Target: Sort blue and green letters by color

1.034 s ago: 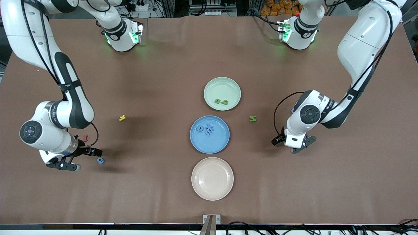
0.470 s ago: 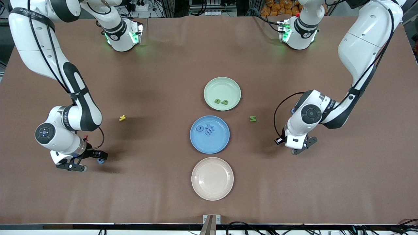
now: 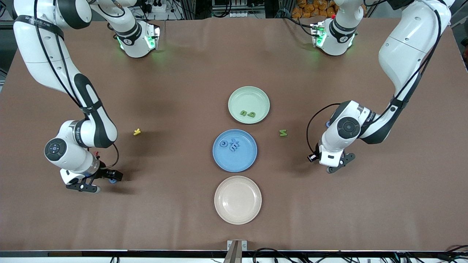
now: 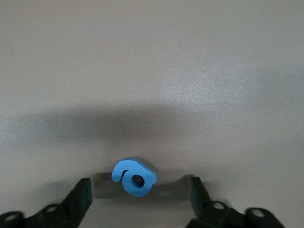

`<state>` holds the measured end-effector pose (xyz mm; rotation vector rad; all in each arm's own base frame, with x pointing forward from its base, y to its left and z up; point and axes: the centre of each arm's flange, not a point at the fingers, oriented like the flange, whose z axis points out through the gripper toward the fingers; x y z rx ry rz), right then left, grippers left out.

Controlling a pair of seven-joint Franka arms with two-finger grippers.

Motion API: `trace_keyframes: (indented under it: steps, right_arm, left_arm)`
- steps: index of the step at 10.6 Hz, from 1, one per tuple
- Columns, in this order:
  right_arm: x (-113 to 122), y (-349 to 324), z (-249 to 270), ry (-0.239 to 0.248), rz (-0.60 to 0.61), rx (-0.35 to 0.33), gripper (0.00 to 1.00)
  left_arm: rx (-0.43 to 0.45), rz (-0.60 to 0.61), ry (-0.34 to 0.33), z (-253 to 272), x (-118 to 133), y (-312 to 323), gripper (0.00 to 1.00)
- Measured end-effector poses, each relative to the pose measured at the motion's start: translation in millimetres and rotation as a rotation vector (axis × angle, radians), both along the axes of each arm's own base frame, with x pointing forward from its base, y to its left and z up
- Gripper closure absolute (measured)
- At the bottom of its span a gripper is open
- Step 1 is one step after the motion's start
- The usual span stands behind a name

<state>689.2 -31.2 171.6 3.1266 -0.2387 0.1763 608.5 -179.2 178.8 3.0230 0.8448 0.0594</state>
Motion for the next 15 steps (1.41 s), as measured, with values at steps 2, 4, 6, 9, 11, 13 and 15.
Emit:
trace_keyframes:
  steps: [2,4,6,9,11,13,15]
  right_arm:
    - [1.0,-0.3,0.1,-0.004,0.045,-0.006,0.32]
    - [3.6,-0.7,4.4,-0.013,0.067,-0.009,0.60]
    - [3.7,-0.9,4.5,-0.013,0.067,-0.009,0.62]
    - [9.3,0.5,11.9,-0.013,0.063,-0.006,0.62]
    - [15.9,14.0,22.2,0.003,-0.029,0.014,0.62]
    - [17.7,63.8,26.2,0.005,-0.151,0.041,0.62]
    - [12.9,126.9,27.6,0.007,-0.292,0.069,0.62]
  left_arm:
    - [0.000,0.001,0.000,0.1,0.1,0.0,0.65]
    - [-0.009,0.022,-0.013,5.4,2.7,-4.4,0.65]
    - [-0.040,0.044,-0.021,16.1,-2.7,-31.4,0.65]
    - [-0.047,0.080,-0.005,28.8,-35.8,-108.8,0.65]
    - [-0.062,0.113,-0.001,43.1,-71.1,-172.3,0.65]
    - [-0.078,0.130,0.005,52.8,-107.8,-224.2,0.65]
    - [-0.091,0.143,0.009,59.3,-136.5,-259.1,0.65]
